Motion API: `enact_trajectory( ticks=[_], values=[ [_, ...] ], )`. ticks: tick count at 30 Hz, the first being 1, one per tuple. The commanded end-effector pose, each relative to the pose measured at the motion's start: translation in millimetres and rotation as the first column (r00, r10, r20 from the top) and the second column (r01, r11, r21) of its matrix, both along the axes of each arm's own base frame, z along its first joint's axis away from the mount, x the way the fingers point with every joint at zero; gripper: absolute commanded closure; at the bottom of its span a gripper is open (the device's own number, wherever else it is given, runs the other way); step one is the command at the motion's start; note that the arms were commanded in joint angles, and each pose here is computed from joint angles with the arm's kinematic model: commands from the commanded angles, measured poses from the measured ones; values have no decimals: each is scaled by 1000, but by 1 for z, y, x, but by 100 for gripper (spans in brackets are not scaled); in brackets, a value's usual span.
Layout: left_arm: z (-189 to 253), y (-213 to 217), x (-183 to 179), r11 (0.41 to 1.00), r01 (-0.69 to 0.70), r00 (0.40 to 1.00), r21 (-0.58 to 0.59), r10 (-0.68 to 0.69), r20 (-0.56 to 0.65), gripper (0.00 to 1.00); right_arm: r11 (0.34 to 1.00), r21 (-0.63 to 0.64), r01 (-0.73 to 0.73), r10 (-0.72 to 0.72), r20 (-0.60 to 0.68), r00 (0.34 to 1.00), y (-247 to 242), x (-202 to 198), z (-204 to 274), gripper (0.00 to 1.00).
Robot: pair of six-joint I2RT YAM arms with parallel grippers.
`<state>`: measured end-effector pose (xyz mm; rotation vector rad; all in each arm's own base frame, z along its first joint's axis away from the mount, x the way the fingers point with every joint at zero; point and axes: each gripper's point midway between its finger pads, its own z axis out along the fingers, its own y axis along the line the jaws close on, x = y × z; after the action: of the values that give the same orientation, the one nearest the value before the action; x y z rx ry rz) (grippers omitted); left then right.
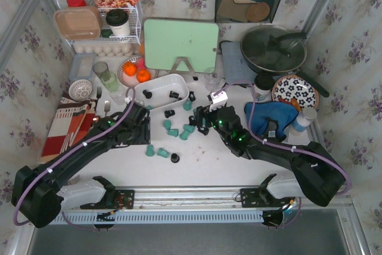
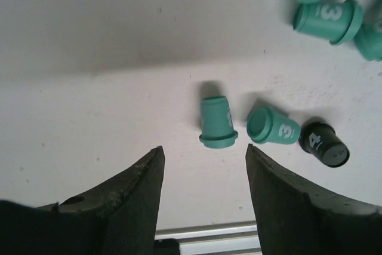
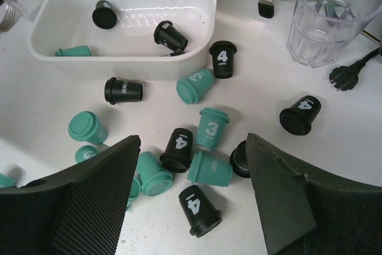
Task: Mix the coffee capsules in the storage basket
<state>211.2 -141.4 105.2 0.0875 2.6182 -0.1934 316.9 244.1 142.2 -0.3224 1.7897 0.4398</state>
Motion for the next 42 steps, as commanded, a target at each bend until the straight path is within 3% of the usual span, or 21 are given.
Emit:
enact_trajectory(
  ticks=[1,9,21,25,29,42],
  values=[
    [-13,-2,-14,999,-39,996,-24,37,-81,40,1000,18,2,-2,16,1000,3,4,5,21],
    [-36,-19,-17,998,-50,984,-44,41,-176,40,1000,5,1,-1,2,1000,5,5,0,21],
    [-61,-14,-15,993,-112,968,31,116,-222,44,1000,2,-13,13,-11,1000,8,5,-2,20],
    [-67,-19,-12,994,-101,967,28,105,-231,60,1000,3,-18,18,-13,1000,9,4,-3,20],
    [-79,-18,-12,993,-103,960,54,114,-256,67,1000,5,-23,23,-15,1000,10,4,-2,20],
    [-96,-12,-13,989,-101,951,112,129,-281,68,1000,0,-29,29,-20,999,12,4,-4,19]
  ],
)
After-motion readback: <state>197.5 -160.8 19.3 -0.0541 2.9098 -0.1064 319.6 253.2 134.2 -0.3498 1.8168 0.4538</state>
